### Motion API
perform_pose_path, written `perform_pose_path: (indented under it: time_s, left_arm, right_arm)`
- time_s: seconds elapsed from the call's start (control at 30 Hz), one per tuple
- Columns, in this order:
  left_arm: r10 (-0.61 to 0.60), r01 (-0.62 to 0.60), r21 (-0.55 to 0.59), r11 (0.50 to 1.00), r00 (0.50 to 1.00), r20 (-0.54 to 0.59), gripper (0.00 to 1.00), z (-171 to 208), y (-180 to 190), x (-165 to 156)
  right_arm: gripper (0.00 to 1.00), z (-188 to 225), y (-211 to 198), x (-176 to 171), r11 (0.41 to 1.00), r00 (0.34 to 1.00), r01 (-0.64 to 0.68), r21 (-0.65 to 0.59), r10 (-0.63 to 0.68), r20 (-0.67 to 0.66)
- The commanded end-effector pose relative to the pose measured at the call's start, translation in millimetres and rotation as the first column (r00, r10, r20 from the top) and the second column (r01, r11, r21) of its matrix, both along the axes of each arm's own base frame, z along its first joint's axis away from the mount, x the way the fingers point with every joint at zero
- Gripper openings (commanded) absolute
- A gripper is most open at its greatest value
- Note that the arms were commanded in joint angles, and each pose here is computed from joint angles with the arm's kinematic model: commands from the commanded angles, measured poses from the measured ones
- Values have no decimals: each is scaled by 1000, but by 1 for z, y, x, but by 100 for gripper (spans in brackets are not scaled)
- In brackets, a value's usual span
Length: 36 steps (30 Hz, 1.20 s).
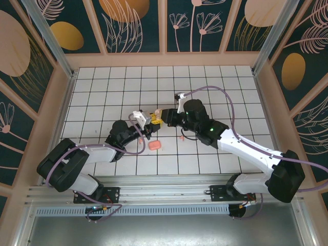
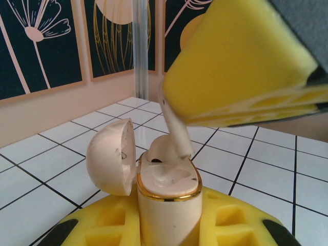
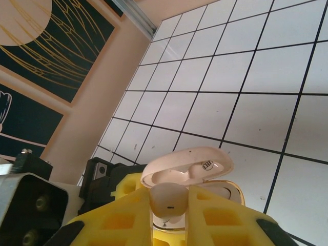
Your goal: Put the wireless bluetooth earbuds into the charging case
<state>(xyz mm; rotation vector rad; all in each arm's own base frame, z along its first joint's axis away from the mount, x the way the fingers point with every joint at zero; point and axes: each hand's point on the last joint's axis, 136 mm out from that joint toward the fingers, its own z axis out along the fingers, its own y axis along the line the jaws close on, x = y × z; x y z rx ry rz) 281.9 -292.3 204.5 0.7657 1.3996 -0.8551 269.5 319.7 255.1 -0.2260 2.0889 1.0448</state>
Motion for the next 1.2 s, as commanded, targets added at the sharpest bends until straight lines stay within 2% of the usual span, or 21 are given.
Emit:
perform_pose_path:
  time_s: [0.0, 0.4, 0.73, 1.17]
  left_arm:
    - [-6, 9, -58, 998, 999, 49, 6, 24, -4, 1]
    - [10, -5, -72, 997, 998, 64, 6, 33, -2, 2]
    - [8, 1, -96, 995, 996, 92, 6, 49, -1, 0]
    - [5, 4, -91, 996, 995, 96, 6, 51, 1, -3]
  right_arm:
    - [20, 17, 10, 3, 1000, 998, -12, 29, 10, 61]
    - [19, 5, 15, -8, 998, 998, -52, -23, 52, 38]
    - [19, -10, 3, -11, 997, 1000, -17, -80, 19, 23]
    - [20, 12, 9, 2, 999, 997, 24, -27, -22, 69]
